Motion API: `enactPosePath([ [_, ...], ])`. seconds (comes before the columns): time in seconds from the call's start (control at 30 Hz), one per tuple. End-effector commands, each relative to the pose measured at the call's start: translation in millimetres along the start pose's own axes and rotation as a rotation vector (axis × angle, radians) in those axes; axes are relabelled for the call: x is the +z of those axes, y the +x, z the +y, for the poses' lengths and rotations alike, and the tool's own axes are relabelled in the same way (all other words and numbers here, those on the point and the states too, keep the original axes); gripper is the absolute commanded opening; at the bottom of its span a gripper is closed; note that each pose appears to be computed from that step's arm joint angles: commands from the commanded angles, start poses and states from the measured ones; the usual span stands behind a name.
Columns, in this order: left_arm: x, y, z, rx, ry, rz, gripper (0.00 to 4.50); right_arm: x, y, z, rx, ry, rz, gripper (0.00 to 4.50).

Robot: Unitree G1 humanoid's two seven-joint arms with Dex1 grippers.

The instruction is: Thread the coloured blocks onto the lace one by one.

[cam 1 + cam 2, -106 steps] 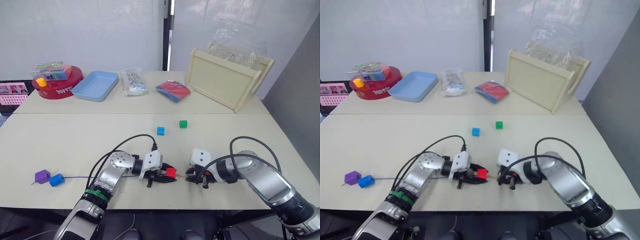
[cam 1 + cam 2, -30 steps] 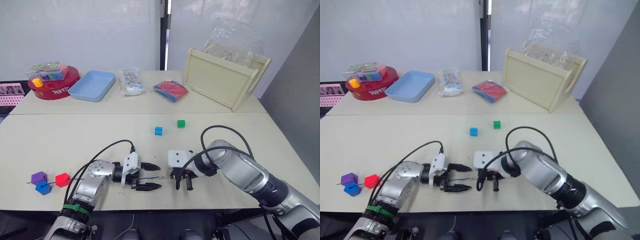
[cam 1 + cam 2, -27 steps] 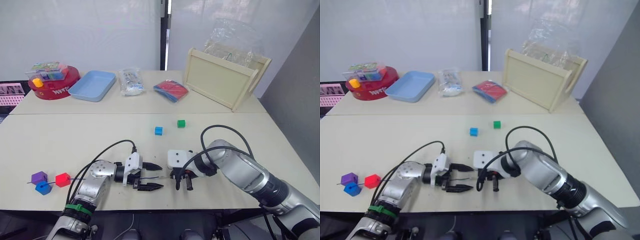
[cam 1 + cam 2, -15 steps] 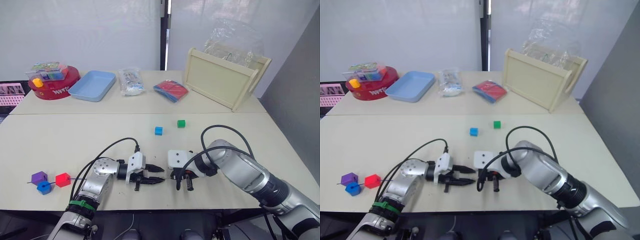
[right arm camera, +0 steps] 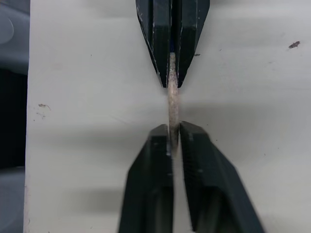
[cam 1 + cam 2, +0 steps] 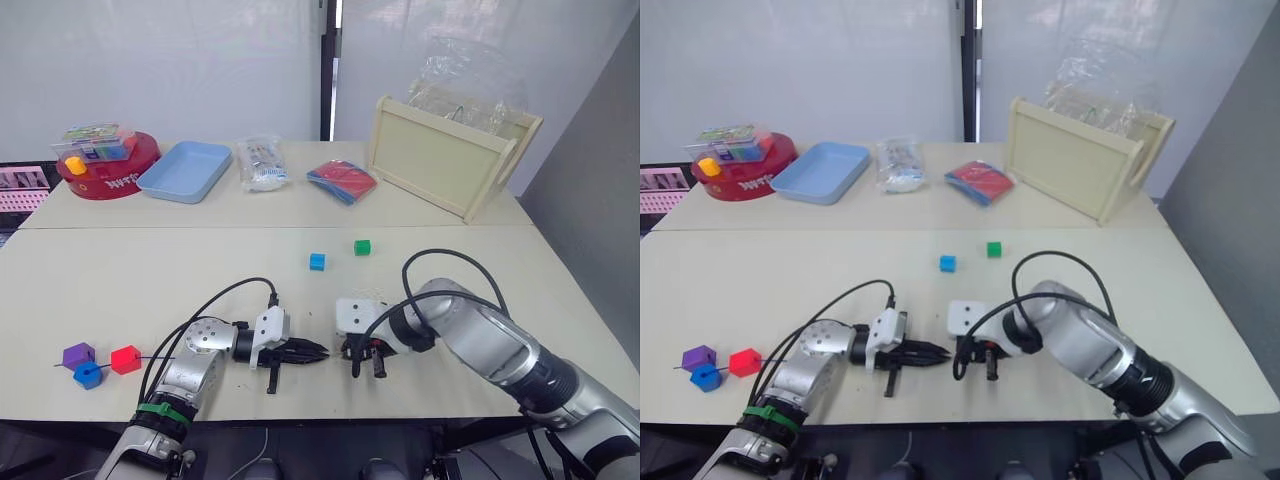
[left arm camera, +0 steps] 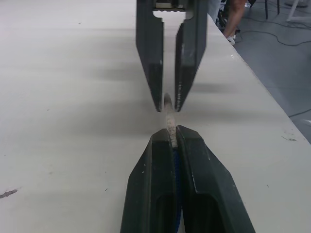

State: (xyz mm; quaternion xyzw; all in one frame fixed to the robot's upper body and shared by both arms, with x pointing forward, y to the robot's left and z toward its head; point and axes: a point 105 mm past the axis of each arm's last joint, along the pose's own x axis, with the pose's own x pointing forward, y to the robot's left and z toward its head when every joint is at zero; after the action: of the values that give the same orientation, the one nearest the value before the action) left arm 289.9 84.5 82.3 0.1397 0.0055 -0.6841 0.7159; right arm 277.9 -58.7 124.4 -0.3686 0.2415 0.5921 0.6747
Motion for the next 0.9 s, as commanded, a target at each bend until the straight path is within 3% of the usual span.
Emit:
enactPosePath([
  [0.03, 2.9, -13.6, 2.7, 0.056, 0.001, -0.010, 0.00, 6.1, -27.5, -2.7, -0.035, 0.099, -0.141, 1.97],
  [0.2, 2.2, -23.0, -0.2, 0.085, -0.014, -0.012, 0.00, -7.0, -53.4, -8.0, -0.097, 0.212, -0.239, 3.72],
  [0.27, 1.5, -28.8, -1.2, 0.106, -0.025, -0.015, 0.00, -4.9, -65.6, -22.7, -0.211, 0.271, -0.363, 4.37],
  [0.37, 3.9, -35.3, -1.5, 0.135, -0.032, -0.028, 0.00, -8.2, -80.8, -54.9, -0.493, 0.351, -0.538, 4.37],
  [0.5, 7.4, -37.0, -1.4, 0.154, -0.034, -0.031, 0.00, -20.0, -71.6, -66.4, -0.602, 0.503, -0.634, 4.37],
  [0.67, 10.8, -35.3, -1.5, 0.170, -0.030, -0.035, 0.00, -36.5, -63.6, -97.7, -0.840, 0.572, -0.629, 4.37],
  [0.8, 13.8, -32.4, -2.4, 0.176, -0.033, -0.047, 0.00, -52.5, -50.5, -117.3, -0.918, 0.622, -0.606, 4.37],
  [0.9, 16.1, -30.4, -2.2, 0.192, -0.032, -0.056, 0.00, -47.9, -41.8, -129.8, -0.934, 0.609, -0.615, 4.37],
])
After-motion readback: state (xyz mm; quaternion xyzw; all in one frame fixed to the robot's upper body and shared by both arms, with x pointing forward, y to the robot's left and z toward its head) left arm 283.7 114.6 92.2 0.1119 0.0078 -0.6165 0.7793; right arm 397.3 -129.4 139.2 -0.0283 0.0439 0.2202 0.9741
